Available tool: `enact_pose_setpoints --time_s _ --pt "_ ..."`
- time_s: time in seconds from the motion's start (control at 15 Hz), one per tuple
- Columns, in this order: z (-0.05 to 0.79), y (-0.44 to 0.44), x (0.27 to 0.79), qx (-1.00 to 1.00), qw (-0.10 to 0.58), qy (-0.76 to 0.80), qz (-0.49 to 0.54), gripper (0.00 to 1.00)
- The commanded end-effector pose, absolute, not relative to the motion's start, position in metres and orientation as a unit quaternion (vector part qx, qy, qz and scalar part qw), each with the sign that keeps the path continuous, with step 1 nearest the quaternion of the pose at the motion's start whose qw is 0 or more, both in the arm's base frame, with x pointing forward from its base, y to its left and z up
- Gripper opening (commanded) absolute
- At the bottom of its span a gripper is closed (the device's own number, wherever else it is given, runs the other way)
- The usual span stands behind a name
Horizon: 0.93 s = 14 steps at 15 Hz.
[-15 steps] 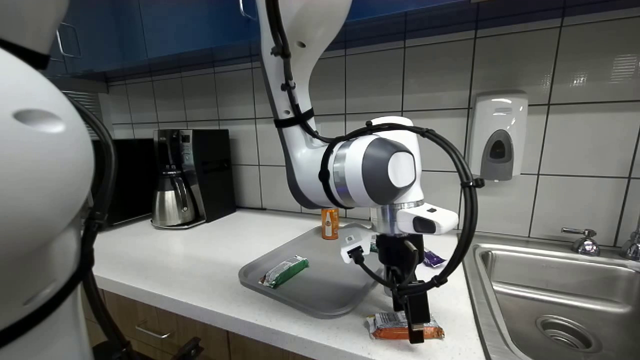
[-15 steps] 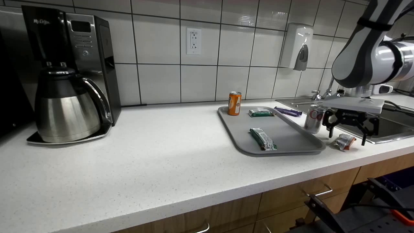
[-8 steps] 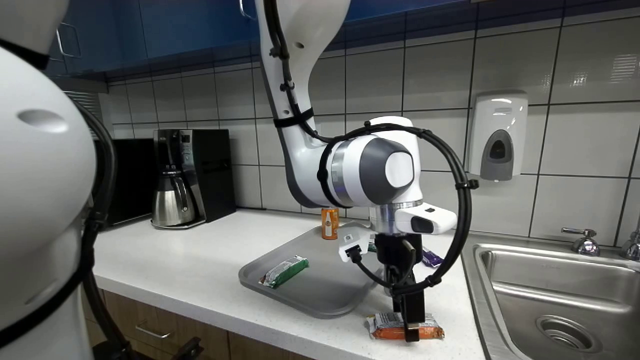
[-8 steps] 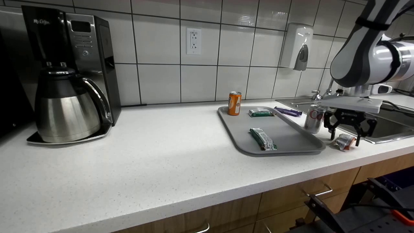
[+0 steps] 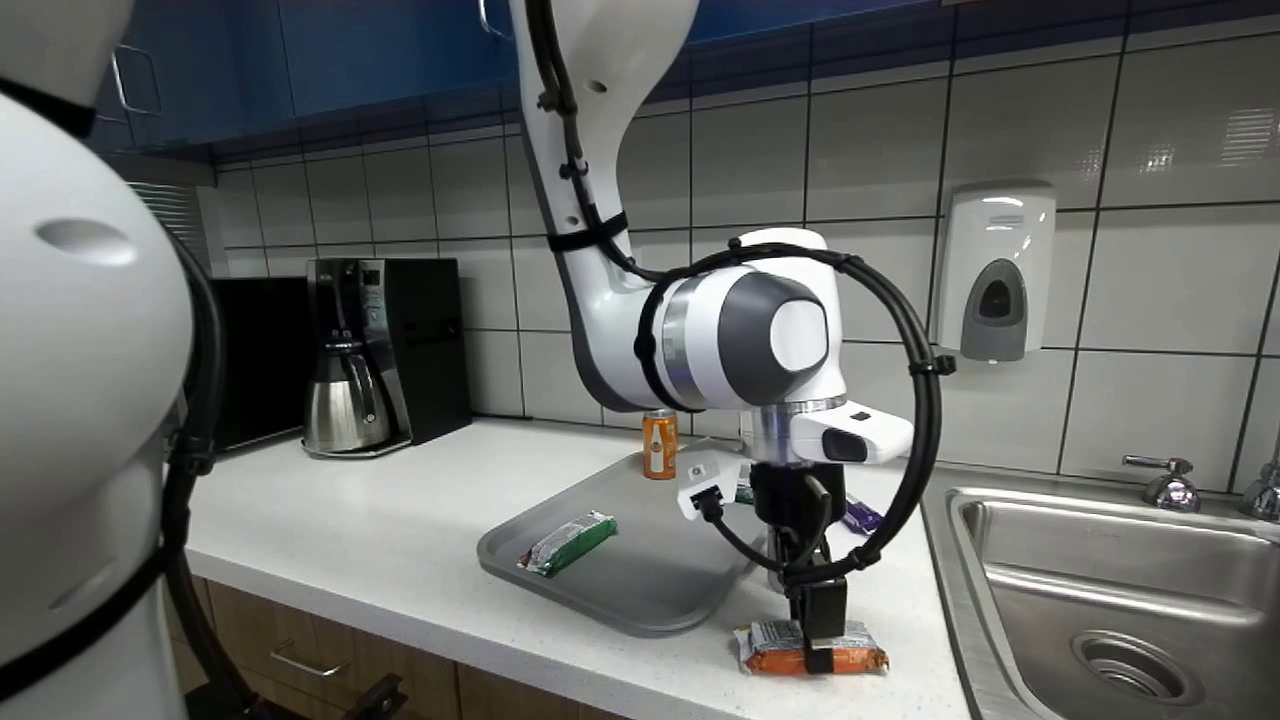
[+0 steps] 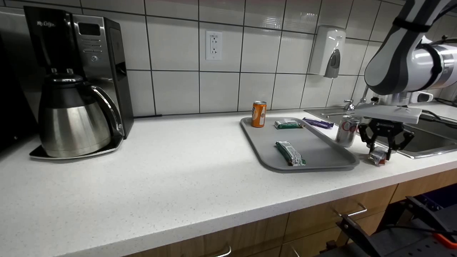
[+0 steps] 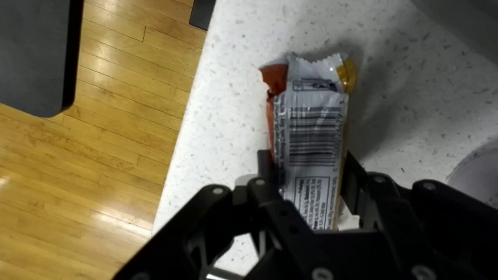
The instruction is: Put the packets on the grey tray.
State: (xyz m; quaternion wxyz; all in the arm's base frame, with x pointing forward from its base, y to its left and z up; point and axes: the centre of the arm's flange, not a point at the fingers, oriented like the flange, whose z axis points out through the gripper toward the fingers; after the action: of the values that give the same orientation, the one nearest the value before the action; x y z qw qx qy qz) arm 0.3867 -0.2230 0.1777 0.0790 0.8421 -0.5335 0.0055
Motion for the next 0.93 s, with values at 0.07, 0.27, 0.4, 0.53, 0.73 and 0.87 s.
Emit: enact_pose_setpoints --time_s 0.07,0.27,0.4,0.53,0.73,0.87 --pt "0.211 -0.21 0.381 0.847 0.067 -0.527 0.012 0.19" --pt "0.228 -0.198 0.378 0.852 0.059 -0.519 0.015 0.19" --pt "0.235 -0.189 0.376 0.858 0.056 -0.51 0.02 0.19" --pt "0.239 -0.179 0.373 0.864 0.053 -0.501 0.02 0.19" --pt "0.241 -0.161 0.37 0.873 0.052 -0.485 0.02 0.19" --pt "0.241 -0.148 0.372 0.878 0.051 -0.476 0.02 0.19"
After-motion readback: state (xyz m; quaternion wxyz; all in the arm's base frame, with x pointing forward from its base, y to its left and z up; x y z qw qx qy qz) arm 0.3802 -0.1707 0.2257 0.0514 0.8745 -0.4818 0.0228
